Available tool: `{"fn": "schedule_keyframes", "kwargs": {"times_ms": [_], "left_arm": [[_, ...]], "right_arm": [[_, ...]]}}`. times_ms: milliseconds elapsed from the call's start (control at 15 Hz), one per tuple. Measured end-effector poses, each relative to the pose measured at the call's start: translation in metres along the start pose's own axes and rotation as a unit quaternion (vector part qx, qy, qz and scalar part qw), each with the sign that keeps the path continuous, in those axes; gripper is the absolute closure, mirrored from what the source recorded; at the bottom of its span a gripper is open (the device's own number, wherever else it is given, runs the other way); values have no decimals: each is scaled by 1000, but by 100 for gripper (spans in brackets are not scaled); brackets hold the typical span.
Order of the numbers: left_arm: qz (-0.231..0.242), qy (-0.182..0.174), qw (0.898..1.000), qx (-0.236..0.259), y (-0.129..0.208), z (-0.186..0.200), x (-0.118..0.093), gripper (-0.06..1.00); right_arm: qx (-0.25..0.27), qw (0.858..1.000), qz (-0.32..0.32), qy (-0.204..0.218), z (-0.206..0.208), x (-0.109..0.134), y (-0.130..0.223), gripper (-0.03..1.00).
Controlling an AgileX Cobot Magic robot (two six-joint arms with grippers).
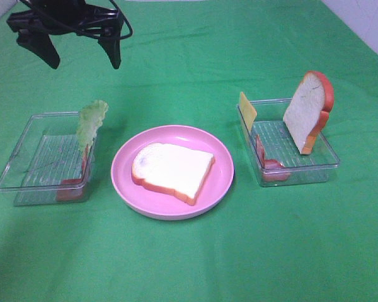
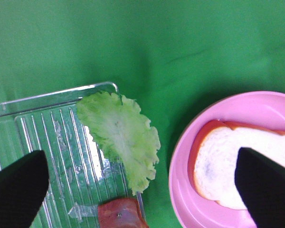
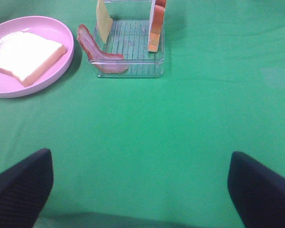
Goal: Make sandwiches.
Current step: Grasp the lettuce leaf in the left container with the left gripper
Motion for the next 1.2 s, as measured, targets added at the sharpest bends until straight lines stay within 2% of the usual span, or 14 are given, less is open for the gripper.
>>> {"fn": "schedule_keyframes", "kwargs": {"times_ms": [133, 533, 1200], "left_arm": [[5, 7, 999, 34, 7, -32, -1, -5], [13, 14, 996, 85, 23, -81, -1, -5], [22, 12, 994, 104, 30, -98, 0, -5]], "right_arm": [[0, 1000, 0, 0, 0, 0, 0, 1], [0, 1000, 0, 0, 0, 0, 0, 1], [0, 1000, 0, 0, 0, 0, 0, 1]]}}
Point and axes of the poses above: a point on each arm's last joint axis where the gripper is mounted, z pointing back along that axis away from the gripper, x along the wrist's bending axis when the last joint is at zero, y = z × x, the point moved 8 cm from there along -z, pointing out along that axis toward the gripper, and after that the axes turned 10 degrees about -z, right-handed, at the moved point
